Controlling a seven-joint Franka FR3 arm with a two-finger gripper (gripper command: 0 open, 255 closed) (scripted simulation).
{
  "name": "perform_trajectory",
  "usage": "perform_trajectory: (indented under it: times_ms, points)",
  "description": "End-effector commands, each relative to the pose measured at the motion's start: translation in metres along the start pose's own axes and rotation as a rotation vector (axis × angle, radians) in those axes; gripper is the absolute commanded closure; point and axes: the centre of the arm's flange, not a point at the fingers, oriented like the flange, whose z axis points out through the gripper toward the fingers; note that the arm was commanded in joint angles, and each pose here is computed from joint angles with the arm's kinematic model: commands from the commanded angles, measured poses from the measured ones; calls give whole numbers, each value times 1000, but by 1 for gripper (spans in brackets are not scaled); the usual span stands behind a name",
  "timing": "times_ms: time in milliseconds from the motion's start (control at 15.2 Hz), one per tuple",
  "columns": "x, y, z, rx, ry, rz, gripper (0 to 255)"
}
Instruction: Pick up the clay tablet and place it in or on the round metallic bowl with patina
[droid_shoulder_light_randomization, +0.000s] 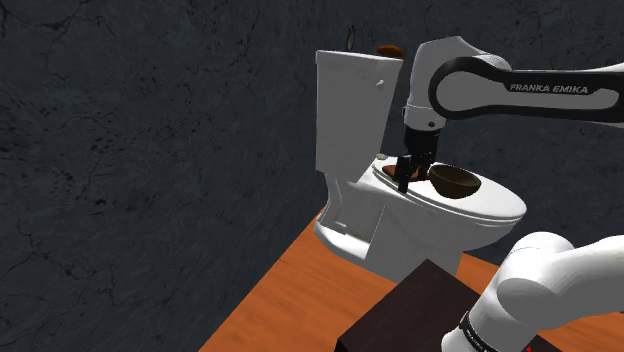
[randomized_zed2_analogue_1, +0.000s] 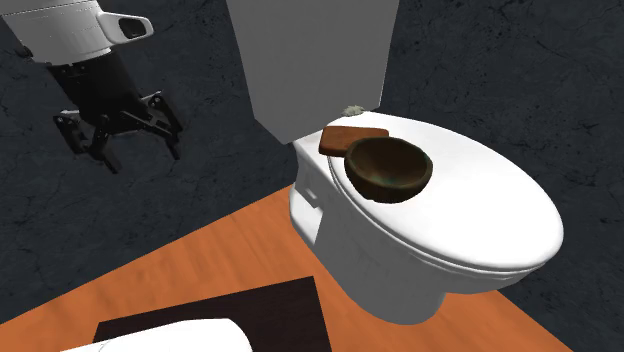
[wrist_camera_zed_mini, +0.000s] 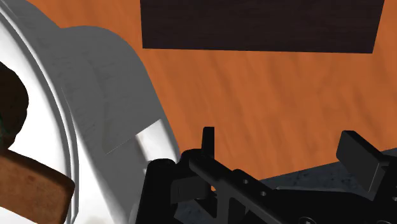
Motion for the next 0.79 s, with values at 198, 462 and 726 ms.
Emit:
perform_trajectory:
  times_ms: [198, 462, 726]
  points:
    - [35, -8, 25, -105, -26, 39, 0]
    - [80, -13, 60, -246, -60, 91, 0]
    - [125, -10, 98, -387, -94, 144, 0]
